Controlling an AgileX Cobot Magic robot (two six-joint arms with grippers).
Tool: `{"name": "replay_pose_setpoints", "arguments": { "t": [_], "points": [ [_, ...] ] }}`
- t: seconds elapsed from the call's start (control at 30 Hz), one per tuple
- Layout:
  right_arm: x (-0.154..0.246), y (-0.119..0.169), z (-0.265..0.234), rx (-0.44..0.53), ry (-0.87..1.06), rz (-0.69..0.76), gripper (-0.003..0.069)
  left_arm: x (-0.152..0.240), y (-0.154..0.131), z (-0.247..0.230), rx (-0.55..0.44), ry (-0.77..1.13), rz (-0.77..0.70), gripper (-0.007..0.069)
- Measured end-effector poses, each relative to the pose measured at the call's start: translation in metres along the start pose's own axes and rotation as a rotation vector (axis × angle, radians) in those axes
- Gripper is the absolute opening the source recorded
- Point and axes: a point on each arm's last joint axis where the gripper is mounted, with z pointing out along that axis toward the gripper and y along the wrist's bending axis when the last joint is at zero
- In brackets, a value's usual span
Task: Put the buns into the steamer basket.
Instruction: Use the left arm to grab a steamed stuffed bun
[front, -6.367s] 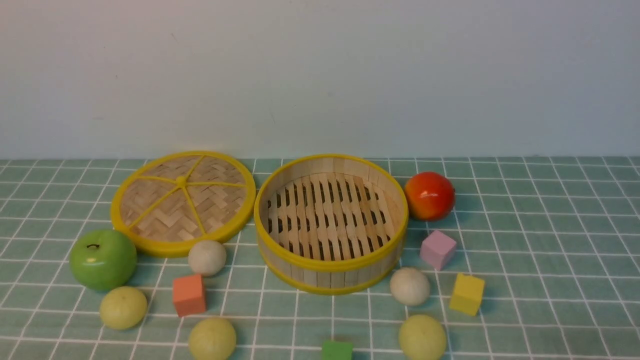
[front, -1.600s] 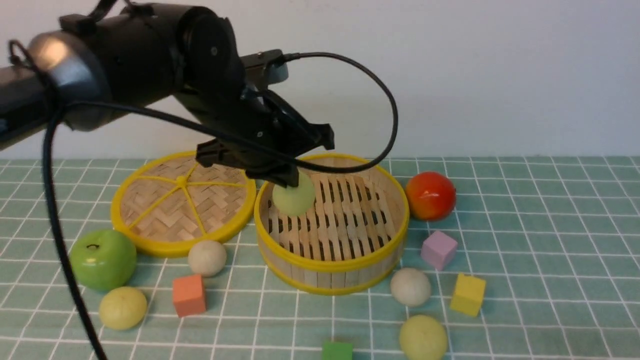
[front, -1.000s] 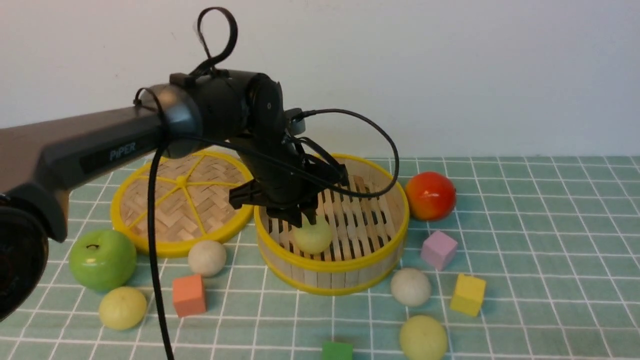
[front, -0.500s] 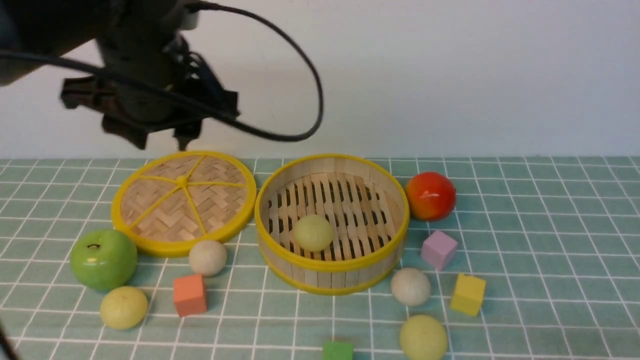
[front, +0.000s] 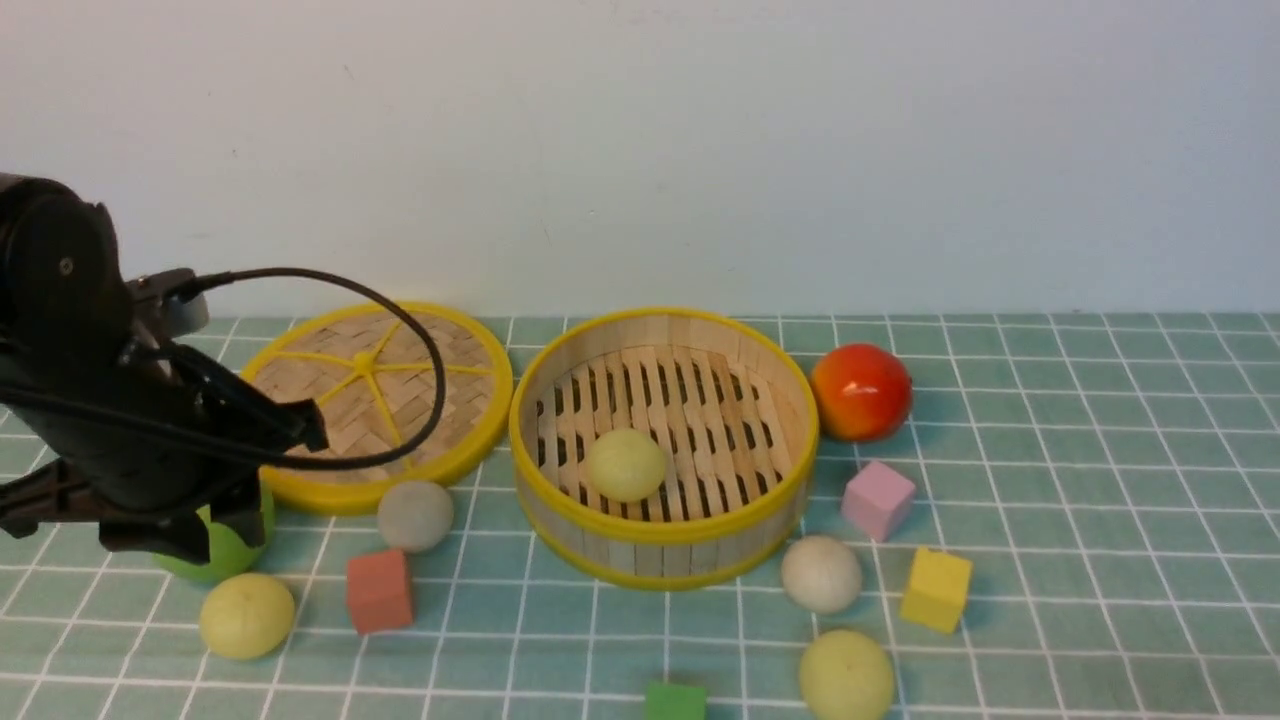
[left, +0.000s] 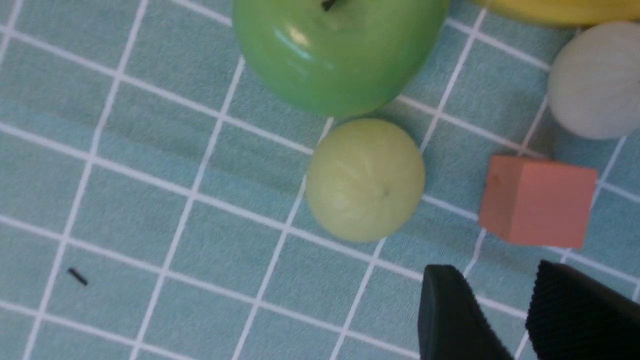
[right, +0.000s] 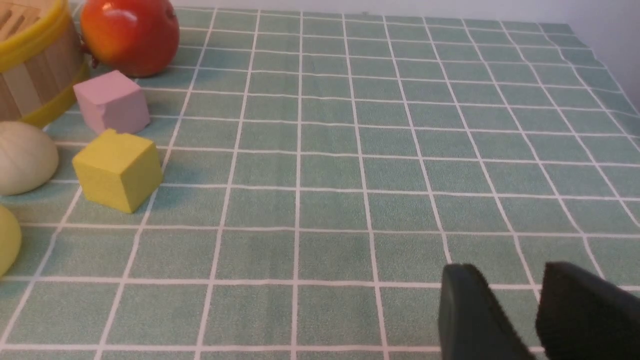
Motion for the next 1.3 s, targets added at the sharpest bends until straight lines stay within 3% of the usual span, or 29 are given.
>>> {"name": "replay_pose_setpoints", "arguments": {
  "t": [0.5,0.97,1.3],
  "points": [
    [0.000,0.000,0.000,0.000,0.000,0.000,0.0238,-0.003,0.003,0.068,-0.136,0.097,0.022,0.0254],
    [0.000,0.000,0.000,0.000,0.000,0.000,0.0238,-0.006,0.002,0.081,-0.137,0.073,0.039,0.0254],
    [0.000,0.000,0.000,0.000,0.000,0.000,0.0238,-0.008,0.003,0.081,-0.140,0.061,0.050,0.0206]
  ]
}}
